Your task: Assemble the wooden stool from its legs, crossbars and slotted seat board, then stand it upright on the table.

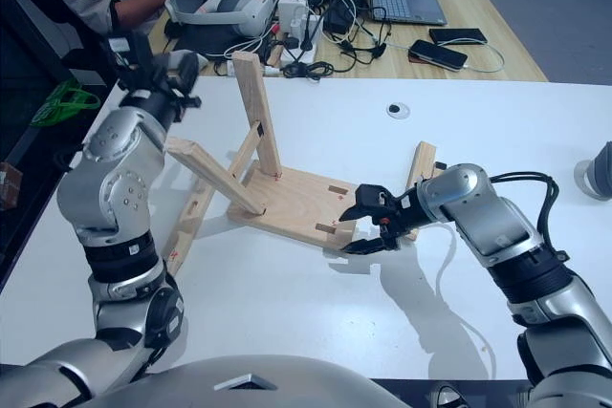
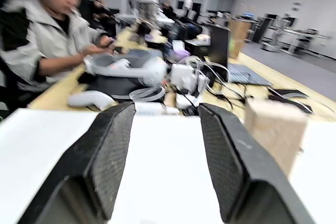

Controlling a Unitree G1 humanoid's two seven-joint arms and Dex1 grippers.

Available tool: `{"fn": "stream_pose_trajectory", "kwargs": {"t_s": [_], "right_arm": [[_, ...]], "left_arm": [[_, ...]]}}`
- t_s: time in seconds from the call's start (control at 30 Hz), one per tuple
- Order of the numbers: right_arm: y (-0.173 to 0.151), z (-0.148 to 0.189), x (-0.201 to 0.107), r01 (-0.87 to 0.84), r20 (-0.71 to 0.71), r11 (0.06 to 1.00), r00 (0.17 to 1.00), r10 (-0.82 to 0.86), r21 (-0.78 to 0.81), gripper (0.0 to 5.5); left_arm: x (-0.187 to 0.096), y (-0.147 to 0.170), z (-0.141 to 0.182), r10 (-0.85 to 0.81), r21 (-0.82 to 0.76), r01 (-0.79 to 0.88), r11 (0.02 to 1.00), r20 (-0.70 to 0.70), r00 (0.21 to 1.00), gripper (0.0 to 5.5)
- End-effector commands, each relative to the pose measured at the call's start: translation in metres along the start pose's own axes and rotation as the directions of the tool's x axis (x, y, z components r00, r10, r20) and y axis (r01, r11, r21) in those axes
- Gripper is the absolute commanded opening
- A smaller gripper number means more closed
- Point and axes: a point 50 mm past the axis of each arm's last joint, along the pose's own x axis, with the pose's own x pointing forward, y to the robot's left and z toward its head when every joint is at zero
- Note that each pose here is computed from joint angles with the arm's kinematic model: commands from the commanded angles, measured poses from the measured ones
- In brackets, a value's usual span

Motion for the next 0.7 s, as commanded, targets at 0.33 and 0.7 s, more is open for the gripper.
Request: {"fn": "stream_pose_trajectory", "kwargs": {"t_s": [0.33, 0.7], "right_arm": [[0.005, -0.014, 0.010, 0.021, -0.014, 0.999, 1.000, -0.020, 0.039, 3.36], [-0.046, -0.002, -0.011, 0.357, 0.050, 0.933, 0.932, -0.359, 0.045, 3.36]], "left_arm": [[-0.046, -0.042, 0.091, -0.702, -0.084, 0.733, 0.674, 0.236, 0.672, 2.28], [-0.088, -0.059, -0.039, -0.714, 0.014, 0.848, 0.531, -0.531, 0.456, 2.28]]}}
